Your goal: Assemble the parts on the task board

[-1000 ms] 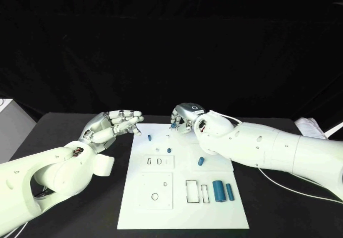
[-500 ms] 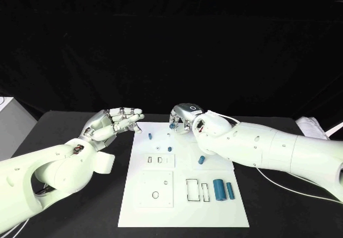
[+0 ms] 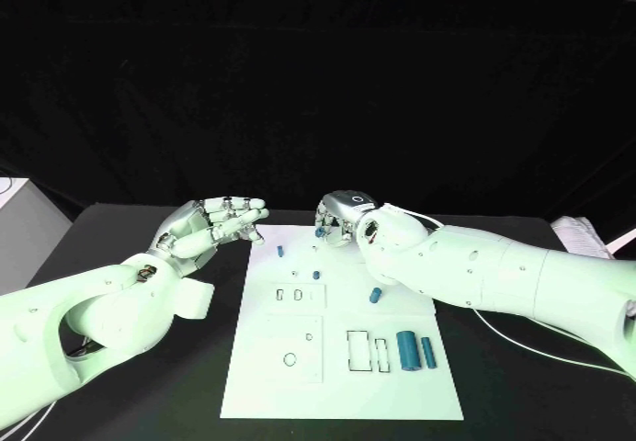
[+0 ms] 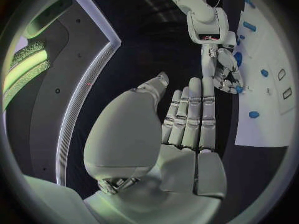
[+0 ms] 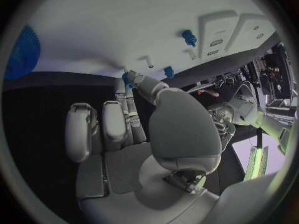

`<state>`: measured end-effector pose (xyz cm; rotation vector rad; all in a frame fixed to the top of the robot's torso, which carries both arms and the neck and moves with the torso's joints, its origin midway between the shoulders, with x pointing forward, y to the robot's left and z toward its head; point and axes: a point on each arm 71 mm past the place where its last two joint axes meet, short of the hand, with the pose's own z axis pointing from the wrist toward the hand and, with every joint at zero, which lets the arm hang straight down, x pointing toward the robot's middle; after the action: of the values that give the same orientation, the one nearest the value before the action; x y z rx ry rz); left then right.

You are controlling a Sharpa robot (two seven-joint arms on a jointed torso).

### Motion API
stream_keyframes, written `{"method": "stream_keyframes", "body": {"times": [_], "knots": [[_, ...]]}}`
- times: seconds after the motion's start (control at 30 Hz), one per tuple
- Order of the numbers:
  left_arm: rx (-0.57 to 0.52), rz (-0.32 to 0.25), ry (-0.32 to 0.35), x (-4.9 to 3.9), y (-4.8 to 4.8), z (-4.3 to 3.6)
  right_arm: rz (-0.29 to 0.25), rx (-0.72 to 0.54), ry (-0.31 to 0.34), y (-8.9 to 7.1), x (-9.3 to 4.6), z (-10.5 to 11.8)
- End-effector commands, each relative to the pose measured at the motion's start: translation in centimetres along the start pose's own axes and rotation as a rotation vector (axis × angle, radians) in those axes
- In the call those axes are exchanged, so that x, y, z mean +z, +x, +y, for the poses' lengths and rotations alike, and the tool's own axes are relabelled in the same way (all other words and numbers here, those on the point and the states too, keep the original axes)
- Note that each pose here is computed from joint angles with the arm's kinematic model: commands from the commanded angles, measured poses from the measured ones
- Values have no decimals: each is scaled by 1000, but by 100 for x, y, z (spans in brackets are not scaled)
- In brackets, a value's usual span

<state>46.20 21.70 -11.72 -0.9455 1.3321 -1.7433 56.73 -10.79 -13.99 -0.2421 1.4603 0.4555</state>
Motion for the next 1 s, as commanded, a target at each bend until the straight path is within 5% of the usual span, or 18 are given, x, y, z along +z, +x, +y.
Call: {"method": "stream_keyframes", "body": {"times": [0.03,1.0], "knots": [[-7,23,9,8,31,-17,9,-10,0,12,5,0],[-6,23,9,15,34,-17,26,-12,-10,33,42,38]]}}
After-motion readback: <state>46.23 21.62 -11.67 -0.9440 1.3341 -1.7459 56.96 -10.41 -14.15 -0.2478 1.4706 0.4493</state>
